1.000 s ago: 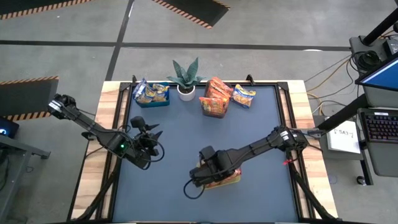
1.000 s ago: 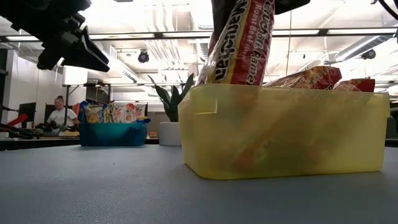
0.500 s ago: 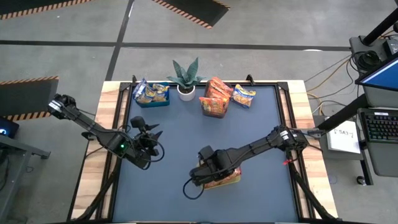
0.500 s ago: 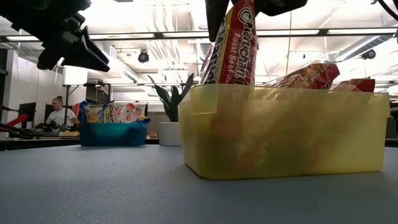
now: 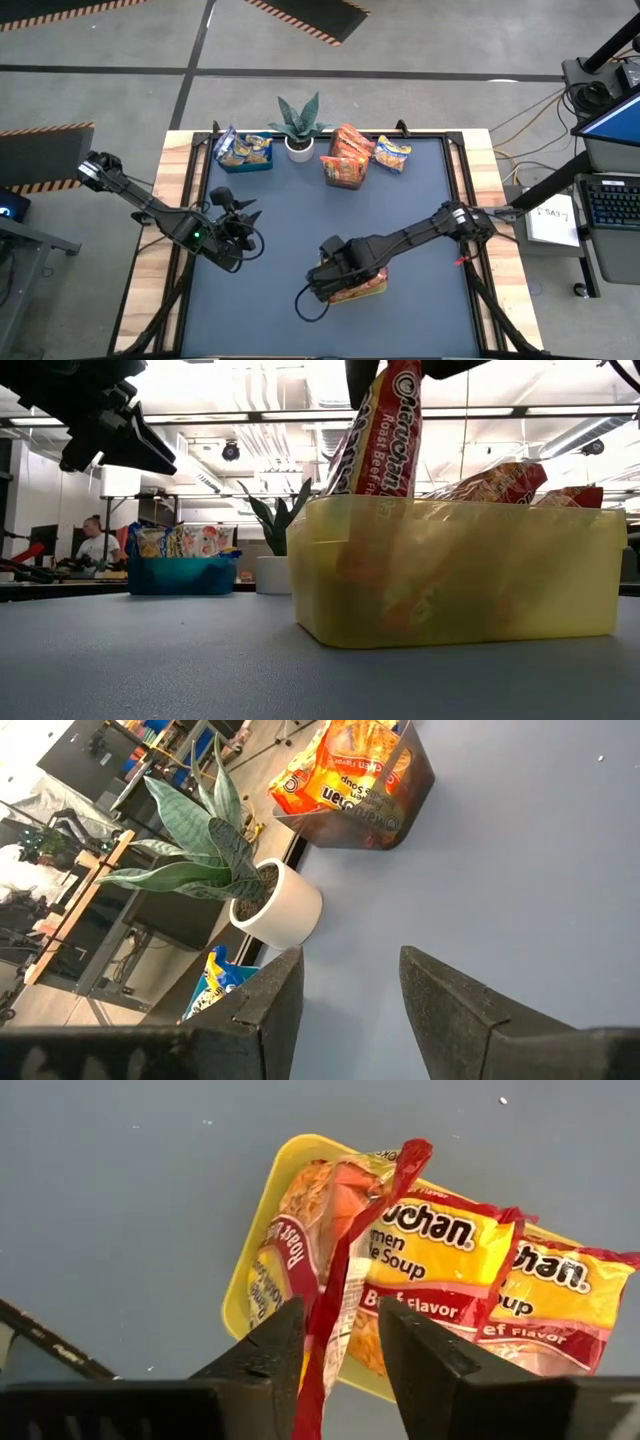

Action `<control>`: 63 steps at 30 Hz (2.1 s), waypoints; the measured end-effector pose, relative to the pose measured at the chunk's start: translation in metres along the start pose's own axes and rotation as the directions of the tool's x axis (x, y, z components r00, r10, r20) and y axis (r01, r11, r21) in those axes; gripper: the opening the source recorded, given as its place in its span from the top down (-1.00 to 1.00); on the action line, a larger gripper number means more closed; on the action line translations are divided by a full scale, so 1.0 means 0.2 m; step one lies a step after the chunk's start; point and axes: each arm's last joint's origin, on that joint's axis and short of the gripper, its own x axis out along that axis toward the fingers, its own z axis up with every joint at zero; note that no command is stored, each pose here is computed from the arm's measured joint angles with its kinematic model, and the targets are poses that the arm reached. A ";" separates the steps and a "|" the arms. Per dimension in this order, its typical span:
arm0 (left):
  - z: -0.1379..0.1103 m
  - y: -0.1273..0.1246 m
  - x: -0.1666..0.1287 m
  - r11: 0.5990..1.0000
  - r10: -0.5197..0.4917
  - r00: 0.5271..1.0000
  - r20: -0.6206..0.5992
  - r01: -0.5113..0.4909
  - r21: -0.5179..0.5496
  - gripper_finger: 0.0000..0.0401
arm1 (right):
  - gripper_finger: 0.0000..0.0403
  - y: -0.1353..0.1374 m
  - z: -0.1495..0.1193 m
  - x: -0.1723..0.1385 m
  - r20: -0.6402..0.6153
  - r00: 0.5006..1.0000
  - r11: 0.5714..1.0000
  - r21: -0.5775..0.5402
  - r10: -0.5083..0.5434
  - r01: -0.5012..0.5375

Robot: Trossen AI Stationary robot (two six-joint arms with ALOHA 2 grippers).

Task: Sort Maruchan noodles
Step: Put the red bag into the yellow bin

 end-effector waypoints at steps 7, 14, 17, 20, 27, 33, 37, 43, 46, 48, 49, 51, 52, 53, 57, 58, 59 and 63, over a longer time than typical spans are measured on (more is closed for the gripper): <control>0.00 0.00 0.00 1.000 0.000 1.000 0.000 0.000 0.000 0.25 | 0.70 0.02 0.00 0.04 0.001 1.000 1.000 -0.026 0.017 -0.017; 0.00 0.00 0.00 1.000 0.000 1.000 0.001 0.000 0.001 0.25 | 0.86 0.09 0.01 0.16 -0.055 0.996 0.995 -0.068 0.075 -0.079; 0.00 0.00 0.00 1.000 -0.001 1.000 0.002 0.001 -0.001 0.25 | 0.90 0.09 0.02 0.20 -0.057 0.997 0.995 -0.078 0.061 -0.065; 0.00 0.00 0.00 1.000 -0.001 1.000 0.003 0.001 -0.004 0.25 | 0.91 0.10 0.03 0.23 -0.057 0.997 0.994 -0.094 0.052 -0.057; 0.00 0.00 0.00 1.000 -0.001 1.000 0.004 0.001 -0.005 0.25 | 0.91 0.10 0.05 0.28 -0.067 0.997 0.994 -0.100 0.031 -0.038; 0.02 -0.01 0.00 1.000 -0.008 1.000 0.017 0.008 -0.005 0.25 | 0.74 0.09 0.06 0.19 -0.052 0.996 0.994 -0.084 0.072 -0.076; 0.04 -0.01 -0.01 0.998 -0.057 0.998 0.021 0.058 -0.007 0.25 | 0.52 0.08 0.06 0.17 -0.047 0.996 0.993 -0.084 0.076 -0.080; 0.12 -0.02 -0.04 0.952 -0.303 0.953 0.014 0.304 -0.045 0.25 | 0.27 0.06 0.05 0.10 -0.053 0.995 0.992 -0.095 0.084 -0.089; 0.15 -0.04 -0.05 0.900 -0.433 0.901 0.043 0.434 -0.038 0.25 | 0.21 0.02 0.05 0.03 -0.056 0.996 0.993 -0.089 0.073 -0.078; 0.17 -0.06 -0.05 0.865 -0.499 0.863 0.073 0.502 -0.020 0.25 | 0.19 -0.01 0.04 -0.03 -0.060 0.996 0.995 -0.074 0.067 -0.071; 0.17 -0.06 -0.05 0.851 -0.522 0.849 0.084 0.525 -0.005 0.25 | 0.19 -0.02 0.02 -0.06 -0.065 0.997 0.996 -0.075 0.049 -0.054; 0.19 -0.08 -0.05 0.837 -0.546 0.832 0.100 0.546 0.025 0.25 | 0.20 -0.06 -0.01 -0.10 -0.079 0.997 0.997 -0.071 0.009 -0.014; 0.19 -0.08 -0.05 0.836 -0.548 0.830 0.102 0.547 0.035 0.25 | 0.22 -0.08 -0.04 -0.12 -0.087 0.996 0.997 -0.071 -0.022 0.015; 0.19 -0.09 -0.05 0.837 -0.547 0.831 0.103 0.546 0.039 0.25 | 0.24 -0.10 -0.06 -0.14 -0.092 0.994 0.997 -0.062 -0.057 0.051; 0.19 -0.10 -0.04 0.837 -0.548 0.832 0.093 0.546 0.047 0.25 | 0.38 -0.11 -0.12 -0.11 -0.088 0.991 0.993 -0.065 -0.100 0.095; 0.19 -0.11 -0.04 0.834 -0.551 0.829 0.091 0.549 0.049 0.25 | 0.43 -0.12 -0.12 -0.09 -0.090 0.990 0.992 -0.073 -0.113 0.106; 0.19 -0.12 -0.04 0.827 -0.562 0.823 0.085 0.560 0.052 0.25 | 0.48 -0.12 -0.13 -0.07 -0.094 0.987 0.989 -0.079 -0.131 0.124; 0.17 -0.18 -0.03 0.731 -0.681 0.732 0.027 0.677 0.081 0.25 | 0.69 -0.17 -0.14 0.05 -0.116 0.965 0.968 -0.117 -0.235 0.222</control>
